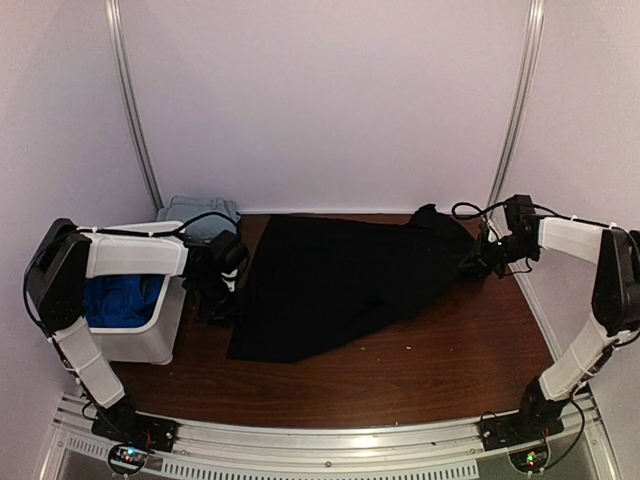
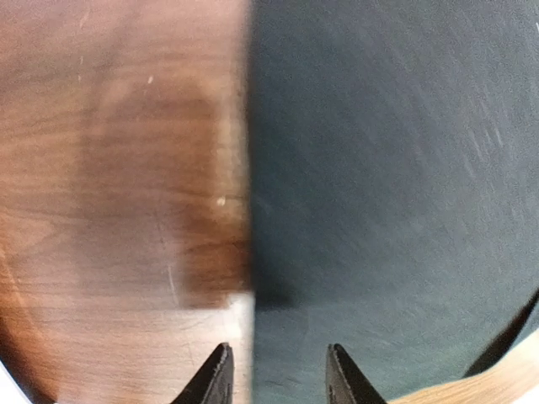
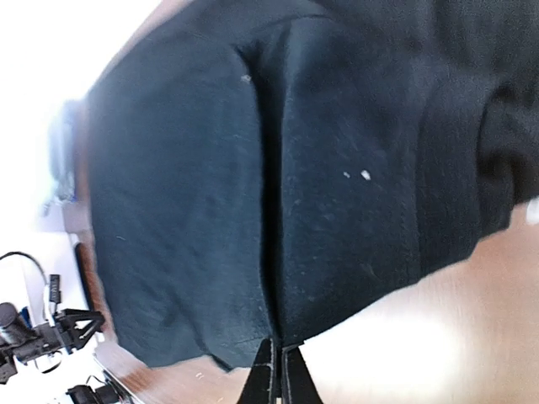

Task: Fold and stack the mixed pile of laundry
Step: Adjust the flattened T-shirt at the center of the board.

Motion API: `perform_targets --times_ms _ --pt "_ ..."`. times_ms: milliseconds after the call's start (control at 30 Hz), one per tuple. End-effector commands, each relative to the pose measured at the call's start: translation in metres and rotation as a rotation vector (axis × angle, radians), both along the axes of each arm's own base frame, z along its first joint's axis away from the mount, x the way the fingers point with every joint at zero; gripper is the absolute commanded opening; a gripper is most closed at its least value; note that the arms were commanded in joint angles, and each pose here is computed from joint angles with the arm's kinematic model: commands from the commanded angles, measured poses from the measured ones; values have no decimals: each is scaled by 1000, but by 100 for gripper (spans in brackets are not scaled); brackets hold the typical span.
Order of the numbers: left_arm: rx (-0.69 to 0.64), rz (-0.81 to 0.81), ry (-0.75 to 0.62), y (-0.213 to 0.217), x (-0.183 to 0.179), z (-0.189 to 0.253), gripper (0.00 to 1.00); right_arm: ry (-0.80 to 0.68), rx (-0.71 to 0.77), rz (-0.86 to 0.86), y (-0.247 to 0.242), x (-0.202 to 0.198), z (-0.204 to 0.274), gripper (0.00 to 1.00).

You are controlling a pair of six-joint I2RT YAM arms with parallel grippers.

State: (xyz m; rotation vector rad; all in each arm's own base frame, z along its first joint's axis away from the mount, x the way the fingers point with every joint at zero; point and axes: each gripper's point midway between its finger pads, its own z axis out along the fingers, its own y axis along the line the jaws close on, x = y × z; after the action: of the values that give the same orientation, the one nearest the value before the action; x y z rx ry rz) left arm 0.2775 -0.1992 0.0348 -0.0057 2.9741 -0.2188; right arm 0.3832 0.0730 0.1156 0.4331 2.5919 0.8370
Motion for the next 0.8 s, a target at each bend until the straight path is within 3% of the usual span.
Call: perform_targets --times_ms 0,167,300,600,767 --pt "-3 -19 -41 -1 13 11 39 59 -31 -120 -12 -50 22 0" --pt "-9 -53 -42 -2 13 9 40 60 -34 -205 -17 -104 29 3" --pt "-36 -92 -25 -7 9 0 40 143 -44 -222 -20 -119 -11 0" --pt "-138 -269 -209 -58 68 46 43 217 -113 -230 -30 -105 -59 0" --pt "-130 -307 -233 -90 117 41 42 263 -143 -192 -33 -77 -86 0"
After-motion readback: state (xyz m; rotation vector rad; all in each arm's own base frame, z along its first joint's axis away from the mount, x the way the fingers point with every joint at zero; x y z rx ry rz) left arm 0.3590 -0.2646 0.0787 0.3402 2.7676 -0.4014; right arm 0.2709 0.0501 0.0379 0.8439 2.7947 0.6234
